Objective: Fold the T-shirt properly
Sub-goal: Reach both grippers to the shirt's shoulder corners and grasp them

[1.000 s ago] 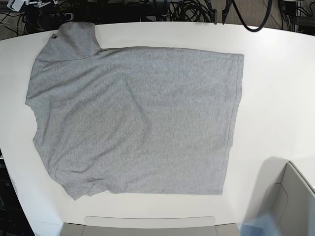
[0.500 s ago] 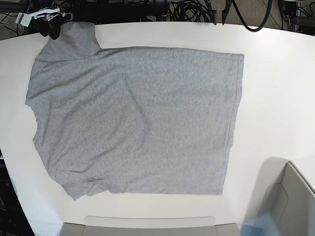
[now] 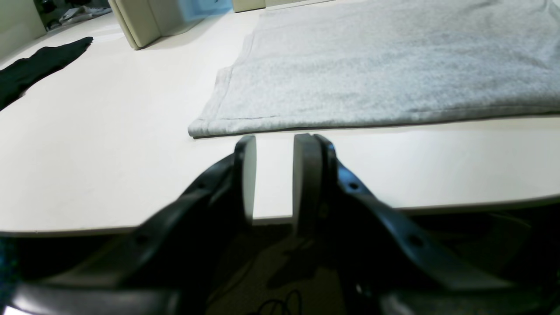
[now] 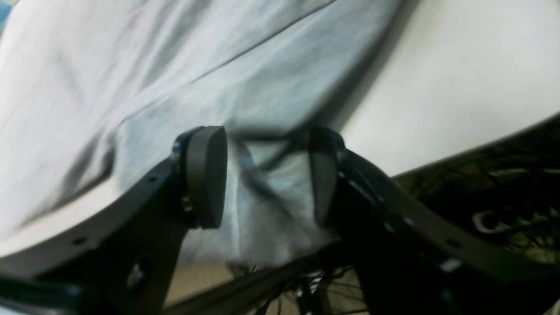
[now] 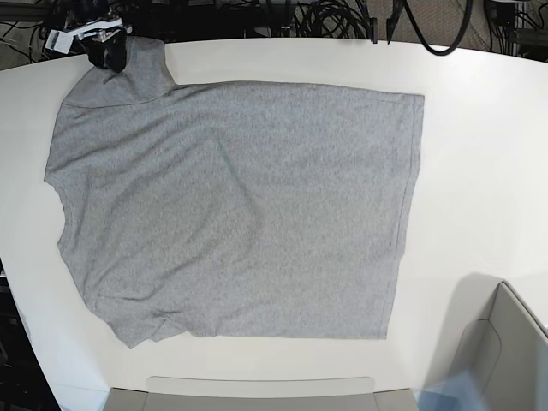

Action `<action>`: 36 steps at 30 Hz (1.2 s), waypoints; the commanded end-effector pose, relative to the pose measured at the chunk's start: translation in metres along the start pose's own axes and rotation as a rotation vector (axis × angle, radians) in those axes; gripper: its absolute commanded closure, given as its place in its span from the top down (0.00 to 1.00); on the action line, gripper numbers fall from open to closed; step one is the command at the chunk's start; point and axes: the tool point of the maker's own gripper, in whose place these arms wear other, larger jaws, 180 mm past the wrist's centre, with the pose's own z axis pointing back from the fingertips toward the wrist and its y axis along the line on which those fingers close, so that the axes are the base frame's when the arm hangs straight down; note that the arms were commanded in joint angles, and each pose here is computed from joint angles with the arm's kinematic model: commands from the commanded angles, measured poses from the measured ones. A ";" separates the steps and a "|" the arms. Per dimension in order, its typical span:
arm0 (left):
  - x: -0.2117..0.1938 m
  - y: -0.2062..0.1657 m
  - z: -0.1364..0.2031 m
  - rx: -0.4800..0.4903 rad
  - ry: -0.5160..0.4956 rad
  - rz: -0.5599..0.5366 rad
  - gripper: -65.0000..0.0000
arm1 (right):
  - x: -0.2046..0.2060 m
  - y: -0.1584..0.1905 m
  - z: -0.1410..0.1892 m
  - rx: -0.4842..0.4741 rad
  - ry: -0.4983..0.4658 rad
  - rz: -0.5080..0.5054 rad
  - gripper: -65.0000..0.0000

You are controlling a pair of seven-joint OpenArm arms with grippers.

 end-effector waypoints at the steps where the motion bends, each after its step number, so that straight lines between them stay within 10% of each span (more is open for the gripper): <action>1: 0.011 0.001 0.003 0.003 -0.040 -0.001 0.24 | -0.014 0.003 0.005 0.007 0.061 -0.004 0.47; 16: 0.062 0.012 -0.043 0.050 -0.053 0.032 0.26 | -0.020 0.006 0.006 0.007 0.065 -0.021 0.47; 28: 0.034 0.064 -0.091 0.141 0.379 0.675 0.39 | -0.021 0.005 0.007 0.005 0.067 -0.021 0.47; 36: -0.014 0.075 -0.104 0.127 0.523 0.843 0.39 | -0.019 0.005 0.006 0.007 0.065 -0.019 0.47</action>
